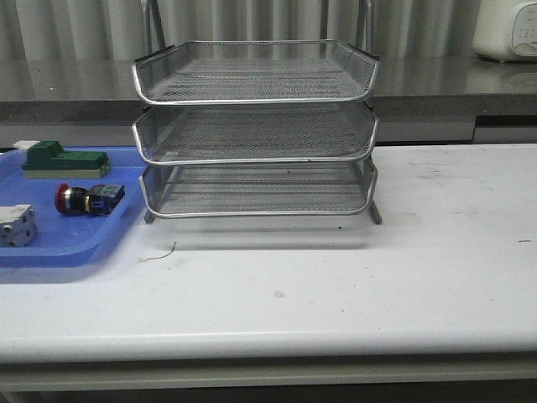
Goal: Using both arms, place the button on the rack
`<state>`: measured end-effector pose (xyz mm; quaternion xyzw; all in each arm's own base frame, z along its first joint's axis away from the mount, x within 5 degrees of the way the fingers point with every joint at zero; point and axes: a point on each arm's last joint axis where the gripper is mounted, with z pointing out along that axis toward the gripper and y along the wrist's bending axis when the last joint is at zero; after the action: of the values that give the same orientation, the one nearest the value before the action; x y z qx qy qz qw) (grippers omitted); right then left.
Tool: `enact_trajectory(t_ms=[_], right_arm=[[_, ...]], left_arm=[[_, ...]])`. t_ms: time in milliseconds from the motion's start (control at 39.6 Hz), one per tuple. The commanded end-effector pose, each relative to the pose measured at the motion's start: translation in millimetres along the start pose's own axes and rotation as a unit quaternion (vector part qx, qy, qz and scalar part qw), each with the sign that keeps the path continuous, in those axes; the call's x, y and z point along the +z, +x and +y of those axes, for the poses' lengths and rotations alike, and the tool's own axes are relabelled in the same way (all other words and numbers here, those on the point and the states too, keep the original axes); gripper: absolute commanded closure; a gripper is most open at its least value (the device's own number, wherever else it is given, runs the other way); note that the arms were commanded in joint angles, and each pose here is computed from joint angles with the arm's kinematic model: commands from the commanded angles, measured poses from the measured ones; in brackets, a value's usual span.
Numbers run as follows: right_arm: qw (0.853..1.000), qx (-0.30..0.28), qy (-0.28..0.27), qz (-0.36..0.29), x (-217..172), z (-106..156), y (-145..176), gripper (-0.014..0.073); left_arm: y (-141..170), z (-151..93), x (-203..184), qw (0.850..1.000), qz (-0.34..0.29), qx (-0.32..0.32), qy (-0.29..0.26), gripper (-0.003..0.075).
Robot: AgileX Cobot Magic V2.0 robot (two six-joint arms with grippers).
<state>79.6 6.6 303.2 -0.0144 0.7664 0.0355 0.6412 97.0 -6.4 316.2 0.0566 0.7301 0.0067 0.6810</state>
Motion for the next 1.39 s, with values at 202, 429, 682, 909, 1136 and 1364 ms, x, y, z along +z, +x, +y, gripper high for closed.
enact_trajectory(t_ms=[202,429,682,909,1136,1364], right_arm=[[0.999,0.001,0.005,-0.034,3.4,-0.8,-16.8,0.0496],[0.999,0.001,0.005,-0.034,3.4,-0.8,-16.9,-0.0017],[0.999,0.001,0.005,-0.034,3.4,-0.8,-16.9,-0.0046],[0.999,0.001,0.005,-0.034,3.4,-0.8,-16.9,-0.0046],[0.999,0.001,0.005,-0.034,3.4,-0.8,-16.9,-0.0046],[0.999,0.026,-0.005,-0.024,4.7,0.7,-15.3,-0.0046]], left_arm=[[-14.7,2.6,5.1,1.000,-0.029,-0.001,-0.009,0.0556],[-13.4,2.5,5.4,1.000,-0.026,-0.001,-0.008,0.0074],[-13.4,2.5,5.4,1.000,-0.026,-0.001,-0.008,0.0029],[-13.4,2.5,5.4,1.000,-0.026,-0.001,-0.008,0.0029],[-13.4,2.5,5.4,1.000,-0.026,-0.001,-0.008,0.0029],[-13.4,2.5,5.4,1.000,-0.026,-0.001,-0.008,0.0029]])
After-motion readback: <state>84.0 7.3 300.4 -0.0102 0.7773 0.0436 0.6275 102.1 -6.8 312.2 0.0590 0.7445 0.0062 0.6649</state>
